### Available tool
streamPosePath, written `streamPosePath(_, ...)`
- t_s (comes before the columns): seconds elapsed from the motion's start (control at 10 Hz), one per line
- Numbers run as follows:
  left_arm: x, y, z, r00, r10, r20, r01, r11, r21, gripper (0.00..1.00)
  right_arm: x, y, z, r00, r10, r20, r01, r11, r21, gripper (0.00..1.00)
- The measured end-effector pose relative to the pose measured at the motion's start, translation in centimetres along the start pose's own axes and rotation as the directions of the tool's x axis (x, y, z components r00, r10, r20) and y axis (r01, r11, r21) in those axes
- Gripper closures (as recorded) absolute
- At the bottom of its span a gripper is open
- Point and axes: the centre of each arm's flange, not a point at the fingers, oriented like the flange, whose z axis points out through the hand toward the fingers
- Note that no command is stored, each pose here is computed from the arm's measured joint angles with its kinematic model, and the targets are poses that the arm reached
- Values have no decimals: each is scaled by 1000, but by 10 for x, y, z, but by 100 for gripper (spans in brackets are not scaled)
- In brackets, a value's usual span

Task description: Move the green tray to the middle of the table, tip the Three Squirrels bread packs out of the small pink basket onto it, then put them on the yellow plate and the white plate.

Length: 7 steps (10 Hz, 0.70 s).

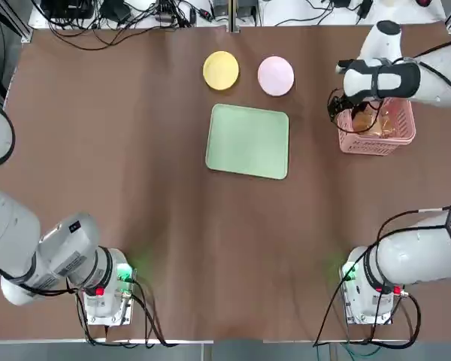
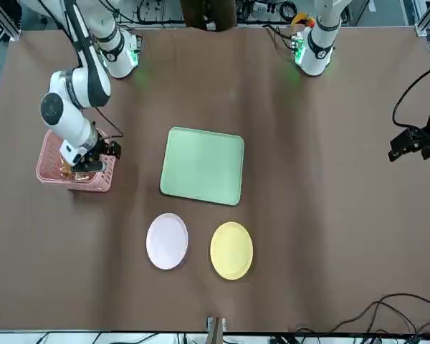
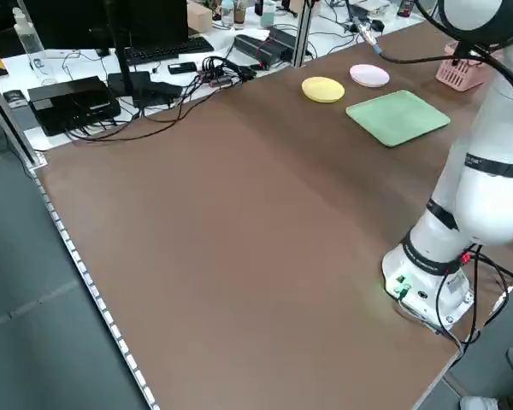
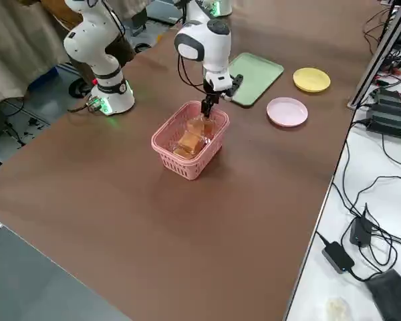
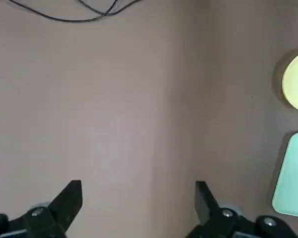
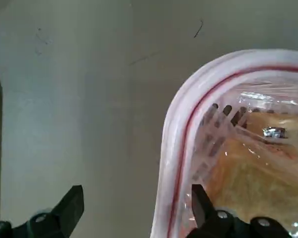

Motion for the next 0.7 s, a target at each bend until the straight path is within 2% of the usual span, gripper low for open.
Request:
streamPosePath(0.3, 0, -1, -2, 1000, -4, -5, 4, 1000, -1, 0, 0, 6, 12, 1000, 13, 19, -13, 1000, 0, 11)
streamPosePath(0.7, 4, -2, 5, 1000, -9, 2, 9, 1000, -29, 0, 0, 11, 16, 999, 22, 28, -22, 1000, -1, 39)
